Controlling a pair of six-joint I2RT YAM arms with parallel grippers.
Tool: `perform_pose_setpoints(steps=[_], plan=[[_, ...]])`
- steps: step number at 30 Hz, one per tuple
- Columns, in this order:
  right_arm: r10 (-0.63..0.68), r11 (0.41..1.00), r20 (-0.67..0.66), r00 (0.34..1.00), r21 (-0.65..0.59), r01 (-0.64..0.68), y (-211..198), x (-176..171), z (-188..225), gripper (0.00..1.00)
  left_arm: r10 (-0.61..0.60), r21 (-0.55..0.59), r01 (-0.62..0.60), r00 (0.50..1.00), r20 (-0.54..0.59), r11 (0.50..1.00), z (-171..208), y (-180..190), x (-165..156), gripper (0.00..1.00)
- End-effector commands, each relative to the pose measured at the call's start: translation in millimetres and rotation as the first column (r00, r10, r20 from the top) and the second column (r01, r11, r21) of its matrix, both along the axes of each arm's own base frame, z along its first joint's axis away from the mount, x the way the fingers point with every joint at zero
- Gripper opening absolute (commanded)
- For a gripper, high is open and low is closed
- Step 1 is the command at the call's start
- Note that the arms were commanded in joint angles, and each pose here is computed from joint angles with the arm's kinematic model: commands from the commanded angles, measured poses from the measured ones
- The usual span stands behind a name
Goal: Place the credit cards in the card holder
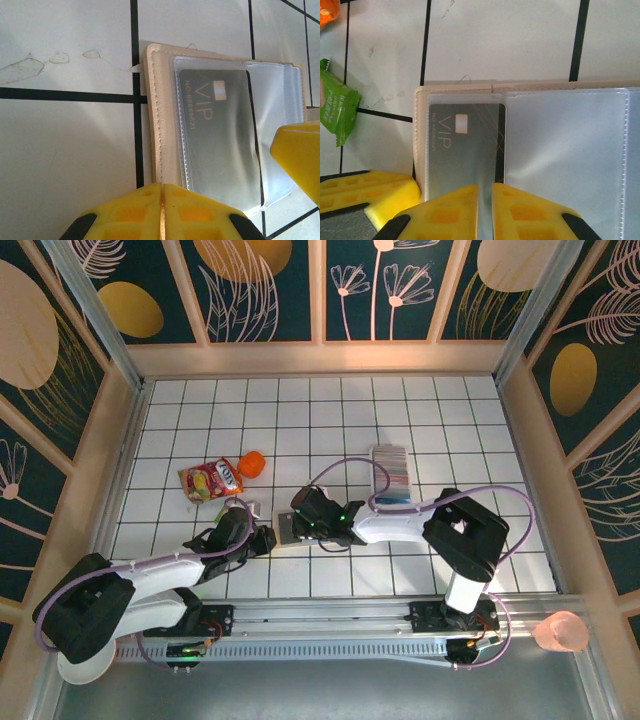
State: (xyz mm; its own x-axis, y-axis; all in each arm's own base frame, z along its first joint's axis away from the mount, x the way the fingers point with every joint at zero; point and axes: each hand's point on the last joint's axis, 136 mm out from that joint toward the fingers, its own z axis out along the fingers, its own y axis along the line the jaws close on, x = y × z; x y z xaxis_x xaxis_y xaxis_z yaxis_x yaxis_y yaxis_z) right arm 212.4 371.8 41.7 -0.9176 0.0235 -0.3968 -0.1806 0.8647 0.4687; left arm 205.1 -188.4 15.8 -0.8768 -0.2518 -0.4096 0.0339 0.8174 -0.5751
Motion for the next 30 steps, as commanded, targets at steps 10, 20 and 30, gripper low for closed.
perform_pose_setpoints(steps=[10, 20, 30], plan=[[-0.024, 0.998, -0.012, 1.0, -0.059, 0.023, -10.1, -1.3, -15.2, 0.19, -0.008, -0.008, 0.008, 1.0, -0.017, 1.0, -0.2, -5.0, 0.6, 0.1], [0.008, 1.0, -0.04, 0.999, -0.014, -0.009, 8.5, -4.1, -17.2, 0.19, -0.01, -0.004, 0.01, 1.0, -0.021, 1.0, -3.6, -4.0, -0.9, 0.09], [0.031, 0.994, 0.003, 1.0, 0.106, -0.031, 30.0, -3.4, 16.1, 0.2, -0.003, -0.004, 0.003, 1.0, -0.023, 1.0, -6.1, -1.1, -3.2, 0.09]])
